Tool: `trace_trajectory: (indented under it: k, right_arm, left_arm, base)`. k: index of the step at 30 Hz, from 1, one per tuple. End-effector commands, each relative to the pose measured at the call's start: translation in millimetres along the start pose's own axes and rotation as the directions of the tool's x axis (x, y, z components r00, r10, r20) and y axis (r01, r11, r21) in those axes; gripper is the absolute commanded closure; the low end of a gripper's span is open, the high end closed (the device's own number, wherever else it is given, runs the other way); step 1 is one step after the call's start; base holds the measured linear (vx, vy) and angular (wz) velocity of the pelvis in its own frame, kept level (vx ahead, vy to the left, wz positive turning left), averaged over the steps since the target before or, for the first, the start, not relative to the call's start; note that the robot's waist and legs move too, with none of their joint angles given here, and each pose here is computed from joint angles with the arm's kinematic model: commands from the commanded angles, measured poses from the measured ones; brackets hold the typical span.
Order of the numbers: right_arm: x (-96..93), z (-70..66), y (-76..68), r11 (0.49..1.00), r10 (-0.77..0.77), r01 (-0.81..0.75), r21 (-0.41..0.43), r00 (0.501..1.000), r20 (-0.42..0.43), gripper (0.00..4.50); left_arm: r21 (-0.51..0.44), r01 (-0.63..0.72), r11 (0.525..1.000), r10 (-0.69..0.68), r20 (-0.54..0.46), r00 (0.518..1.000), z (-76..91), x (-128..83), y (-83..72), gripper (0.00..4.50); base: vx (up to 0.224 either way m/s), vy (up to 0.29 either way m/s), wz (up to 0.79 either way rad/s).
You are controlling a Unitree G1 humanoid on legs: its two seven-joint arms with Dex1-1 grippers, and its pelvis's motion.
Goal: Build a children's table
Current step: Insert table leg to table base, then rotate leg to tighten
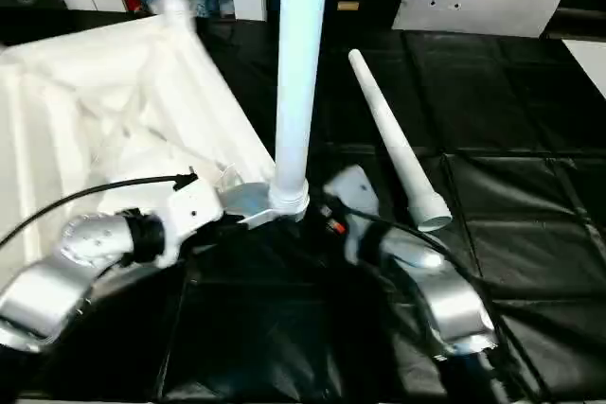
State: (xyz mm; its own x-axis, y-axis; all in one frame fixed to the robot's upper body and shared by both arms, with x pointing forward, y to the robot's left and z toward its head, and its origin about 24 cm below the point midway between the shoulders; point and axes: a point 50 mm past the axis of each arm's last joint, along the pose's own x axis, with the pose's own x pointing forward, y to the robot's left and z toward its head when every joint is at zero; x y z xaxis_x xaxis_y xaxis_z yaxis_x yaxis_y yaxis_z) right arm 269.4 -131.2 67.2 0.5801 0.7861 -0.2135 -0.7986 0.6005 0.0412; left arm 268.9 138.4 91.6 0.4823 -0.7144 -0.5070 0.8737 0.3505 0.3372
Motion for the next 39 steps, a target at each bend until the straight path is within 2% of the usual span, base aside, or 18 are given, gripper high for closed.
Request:
trace_trajectory:
  k: [1,6,11,16,22,23,27,29,39]
  right_arm:
    - [-11.5,7.5,-3.1,0.999,0.032,-0.031,-0.033,0.999,0.028,0.04]
    - [-22.2,13.7,-6.8,0.989,0.101,-0.1,-0.106,0.995,0.001,0.04]
    - [-25.2,20.6,-6.0,0.96,0.205,-0.208,-0.186,0.978,-0.036,0.04]
    - [-20.2,18.1,-3.4,0.934,0.282,-0.294,-0.202,0.956,-0.085,0.04]
    - [-10.6,18.5,-5.6,0.929,0.301,-0.311,-0.2,0.95,-0.079,0.2]
    - [-9.5,18.8,-6.3,0.93,0.298,-0.308,-0.203,0.951,-0.078,0.48]
    - [-6.3,19.9,-8.8,0.928,0.297,-0.307,-0.21,0.952,-0.079,0.64]
    - [-5.8,20.1,-8.9,0.928,0.298,-0.308,-0.21,0.951,-0.078,0.95]
    - [-3.0,16.6,-3.1,0.911,0.358,-0.368,-0.189,0.93,-0.082,1.72]
  left_arm:
    - [0.05,0.103,0.993,-0.099,-0.065,0.993,-16.1,2.3,-7.3,4.5]
    - [0.08,0.206,0.975,-0.202,-0.054,0.978,-21.5,-0.9,-8.8,4.5]
    - [0.129,0.349,0.928,-0.348,-0.025,0.937,-20.7,-4.1,-14.7,4.5]
    - [0.156,0.393,0.906,-0.395,-0.022,0.918,-17.4,-3.4,-17.0,4.5]
    - [0.191,0.453,0.871,-0.461,0.001,0.887,-10.9,-2.9,-26.1,4.5]
    - [0.194,0.46,0.867,-0.469,0.003,0.883,-10.2,-2.9,-27.3,4.5]
    - [0.197,0.483,0.853,-0.494,0.005,0.87,-8.8,-3.2,-31.4,4.5]
    - [0.198,0.486,0.851,-0.496,0.005,0.868,-8.7,-3.3,-31.8,4.5]
    - [0.207,0.484,0.85,-0.493,-0.009,0.87,-9.8,-3.8,-30.9,4.5]
  base:
    - [0.0,0.0,0.0]
    - [0.0,0.0,0.0]
    - [0.0,0.0,0.0]
    - [0.0,0.0,0.0]
    - [0.0,0.0,0.0]
    - [0.0,0.0,0.0]
    - [0.0,0.0,0.0]
    - [0.0,0.0,0.0]
    - [0.0,0.0,0.0]
